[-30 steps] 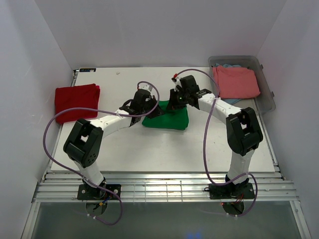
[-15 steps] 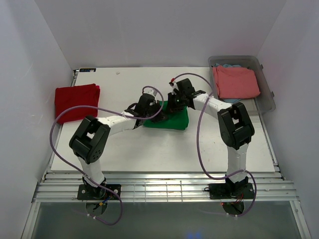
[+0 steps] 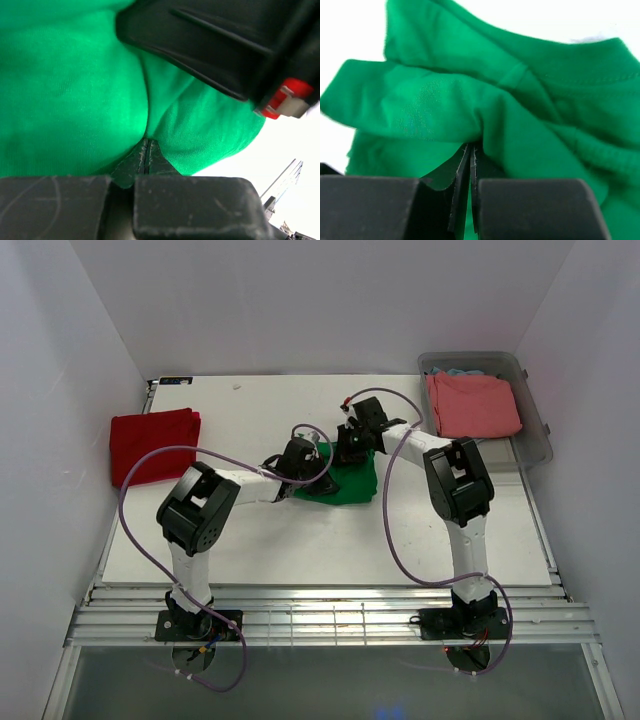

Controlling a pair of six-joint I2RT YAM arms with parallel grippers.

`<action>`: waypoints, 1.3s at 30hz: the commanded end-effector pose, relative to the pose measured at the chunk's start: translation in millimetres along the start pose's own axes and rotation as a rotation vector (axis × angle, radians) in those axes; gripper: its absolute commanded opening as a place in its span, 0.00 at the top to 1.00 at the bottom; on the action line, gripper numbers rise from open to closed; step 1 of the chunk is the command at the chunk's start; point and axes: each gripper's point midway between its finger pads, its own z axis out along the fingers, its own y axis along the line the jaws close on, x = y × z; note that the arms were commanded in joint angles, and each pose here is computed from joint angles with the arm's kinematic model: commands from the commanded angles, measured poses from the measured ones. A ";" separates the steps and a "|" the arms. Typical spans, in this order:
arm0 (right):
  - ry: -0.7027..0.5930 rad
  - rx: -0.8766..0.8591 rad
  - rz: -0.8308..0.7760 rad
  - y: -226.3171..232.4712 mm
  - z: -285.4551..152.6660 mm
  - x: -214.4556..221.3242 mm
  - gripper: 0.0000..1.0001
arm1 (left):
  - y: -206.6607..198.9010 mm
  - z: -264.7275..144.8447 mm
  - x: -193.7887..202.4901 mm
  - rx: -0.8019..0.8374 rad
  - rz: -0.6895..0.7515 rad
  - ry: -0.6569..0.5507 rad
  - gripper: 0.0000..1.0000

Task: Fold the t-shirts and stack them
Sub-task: Fold the tshirt

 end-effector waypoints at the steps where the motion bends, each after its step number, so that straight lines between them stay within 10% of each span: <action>1: -0.046 0.020 0.008 -11.5 7.4 -22.4 0.92 | 14.1 -1.2 19.1 -0.032 0.016 0.047 1.00; 16: -0.358 -0.002 -0.052 -4.8 -54.7 -143.8 0.92 | 11.0 -8.2 18.3 -0.015 0.053 0.040 1.00; 29: -0.263 -0.073 -0.072 38.0 -118.0 -39.6 0.92 | -63.5 -55.3 -58.5 0.037 0.132 -0.129 1.00; 36: -0.113 -0.010 0.020 7.4 -80.4 13.3 0.92 | -35.5 -83.5 -78.0 -0.087 0.155 -0.171 0.06; 39: -0.059 0.050 0.044 -9.4 -68.4 27.9 0.92 | -17.4 -94.9 -84.1 -0.063 0.122 -0.164 0.02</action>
